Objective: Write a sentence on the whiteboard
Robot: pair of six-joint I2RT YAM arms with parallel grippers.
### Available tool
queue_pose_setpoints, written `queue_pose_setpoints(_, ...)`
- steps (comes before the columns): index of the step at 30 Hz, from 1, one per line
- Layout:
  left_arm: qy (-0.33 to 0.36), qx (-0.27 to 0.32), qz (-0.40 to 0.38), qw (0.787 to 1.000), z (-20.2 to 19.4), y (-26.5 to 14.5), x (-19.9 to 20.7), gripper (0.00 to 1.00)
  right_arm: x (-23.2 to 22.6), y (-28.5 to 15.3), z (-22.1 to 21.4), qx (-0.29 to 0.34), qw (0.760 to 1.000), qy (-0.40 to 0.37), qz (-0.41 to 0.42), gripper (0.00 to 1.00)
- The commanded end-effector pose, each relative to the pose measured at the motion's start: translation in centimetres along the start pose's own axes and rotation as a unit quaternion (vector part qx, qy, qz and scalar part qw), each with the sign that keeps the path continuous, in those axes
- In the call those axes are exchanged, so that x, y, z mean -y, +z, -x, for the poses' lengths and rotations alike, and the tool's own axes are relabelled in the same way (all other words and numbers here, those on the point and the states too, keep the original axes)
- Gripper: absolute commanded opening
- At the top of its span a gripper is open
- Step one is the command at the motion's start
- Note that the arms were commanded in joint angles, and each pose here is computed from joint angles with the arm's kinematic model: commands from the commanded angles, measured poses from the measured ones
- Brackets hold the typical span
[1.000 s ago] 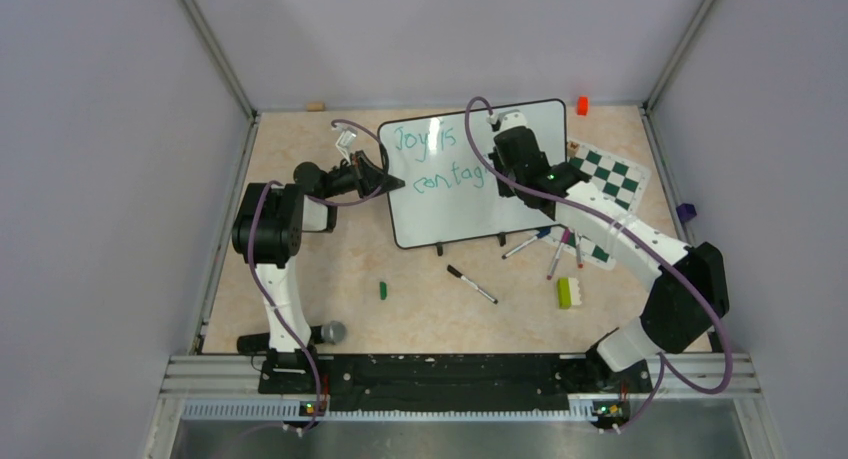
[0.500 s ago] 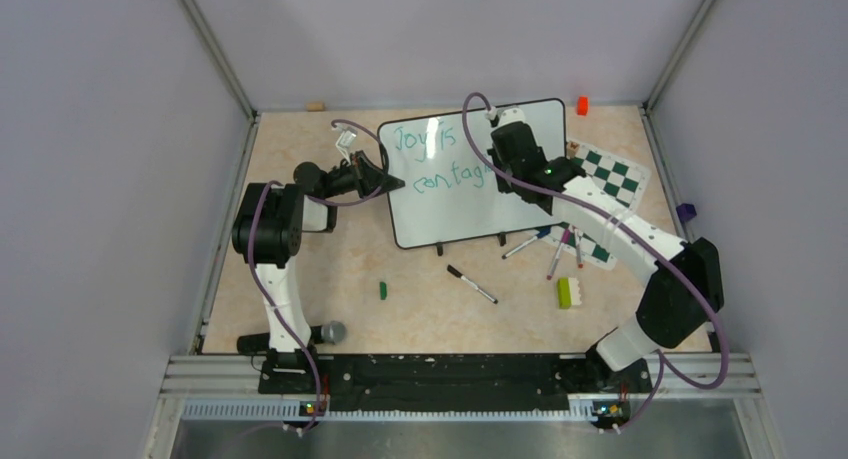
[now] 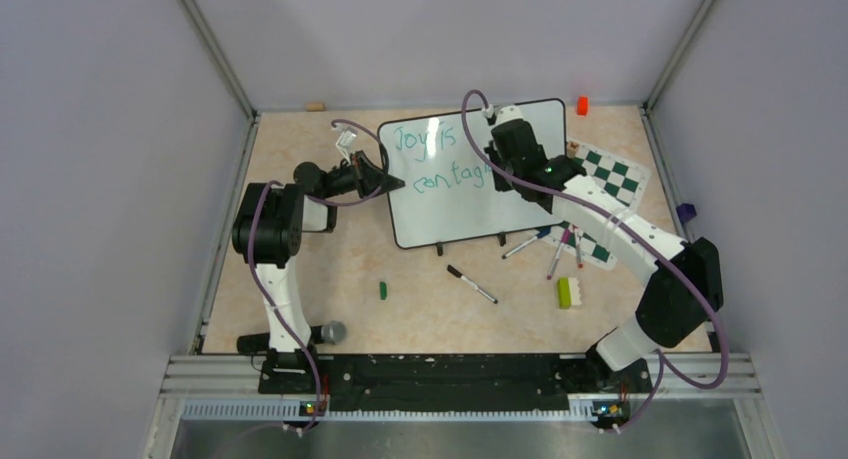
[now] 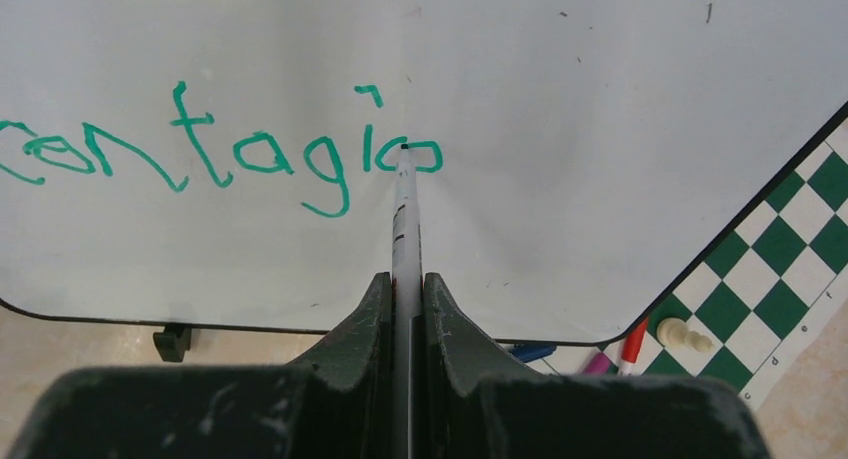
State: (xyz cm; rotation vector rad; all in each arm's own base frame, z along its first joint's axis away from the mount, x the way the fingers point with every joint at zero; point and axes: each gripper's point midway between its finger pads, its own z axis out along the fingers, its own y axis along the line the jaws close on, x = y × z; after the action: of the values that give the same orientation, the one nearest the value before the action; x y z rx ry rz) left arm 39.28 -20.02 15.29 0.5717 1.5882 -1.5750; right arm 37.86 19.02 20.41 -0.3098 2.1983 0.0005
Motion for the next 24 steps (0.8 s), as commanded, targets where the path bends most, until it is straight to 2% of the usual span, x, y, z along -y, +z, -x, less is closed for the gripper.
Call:
queue_pose_setpoints(1,0.085,-0.083,-0.077,0.990,-4.0,0.0,1.8,0.00,-1.5,0.2,2.3,0.028,0.999,0.016,0.040,0.00)
queue_pose_setpoints(15,0.086,-0.083,-0.077,0.990,-4.0,0.0,1.8,0.00,1.2,-2.8,2.8,0.049,0.998,0.036,0.010,0.00)
queue_pose_setpoints(24,0.086,-0.083,-0.077,0.990,-4.0,0.0,1.8,0.00,2.9,-1.9,2.0,0.036,0.998,0.042,-0.018,0.00)
